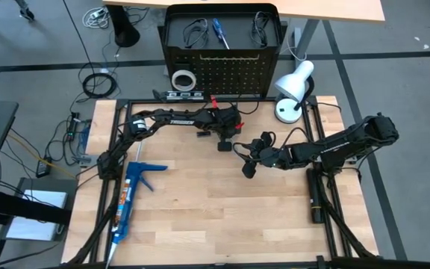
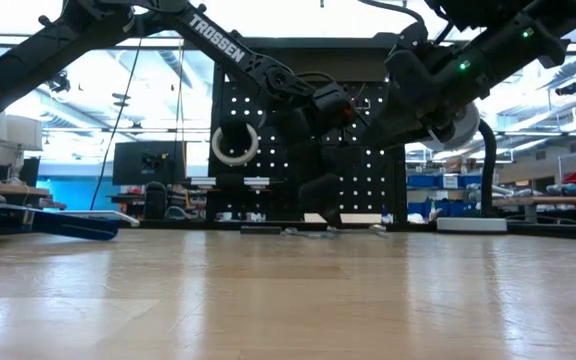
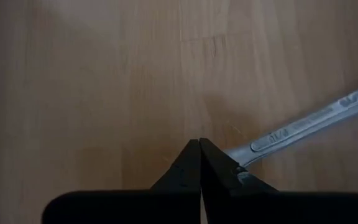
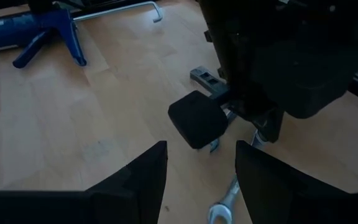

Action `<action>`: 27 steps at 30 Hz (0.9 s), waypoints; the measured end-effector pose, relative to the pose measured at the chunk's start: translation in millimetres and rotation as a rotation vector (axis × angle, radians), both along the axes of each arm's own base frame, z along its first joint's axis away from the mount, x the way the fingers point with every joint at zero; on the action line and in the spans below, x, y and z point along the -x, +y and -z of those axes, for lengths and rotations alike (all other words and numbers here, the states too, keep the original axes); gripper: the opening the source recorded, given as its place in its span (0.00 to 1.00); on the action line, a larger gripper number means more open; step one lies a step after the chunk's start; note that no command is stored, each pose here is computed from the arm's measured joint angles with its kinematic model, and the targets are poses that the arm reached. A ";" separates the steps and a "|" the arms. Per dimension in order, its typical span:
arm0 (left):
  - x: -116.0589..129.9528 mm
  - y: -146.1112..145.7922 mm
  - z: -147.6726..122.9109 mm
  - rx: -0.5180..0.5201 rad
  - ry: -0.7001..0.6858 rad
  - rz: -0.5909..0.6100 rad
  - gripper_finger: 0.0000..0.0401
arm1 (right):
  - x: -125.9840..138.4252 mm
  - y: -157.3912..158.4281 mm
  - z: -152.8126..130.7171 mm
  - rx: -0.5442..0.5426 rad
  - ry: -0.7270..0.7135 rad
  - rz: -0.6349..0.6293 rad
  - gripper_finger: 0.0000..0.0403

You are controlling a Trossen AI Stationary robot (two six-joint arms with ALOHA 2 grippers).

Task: Hang tools onto peg board
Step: Hang the right wrench on the pegboard

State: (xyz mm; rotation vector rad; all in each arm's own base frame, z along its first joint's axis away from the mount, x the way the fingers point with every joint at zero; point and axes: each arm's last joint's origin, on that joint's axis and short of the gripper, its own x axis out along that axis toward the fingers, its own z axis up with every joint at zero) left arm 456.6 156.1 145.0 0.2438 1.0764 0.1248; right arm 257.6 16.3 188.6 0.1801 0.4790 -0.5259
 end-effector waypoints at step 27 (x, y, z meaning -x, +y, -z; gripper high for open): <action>5.7 -9.0 -25.2 -0.003 -0.010 0.025 0.00 | -3.4 -1.6 20.9 0.004 0.091 0.054 0.49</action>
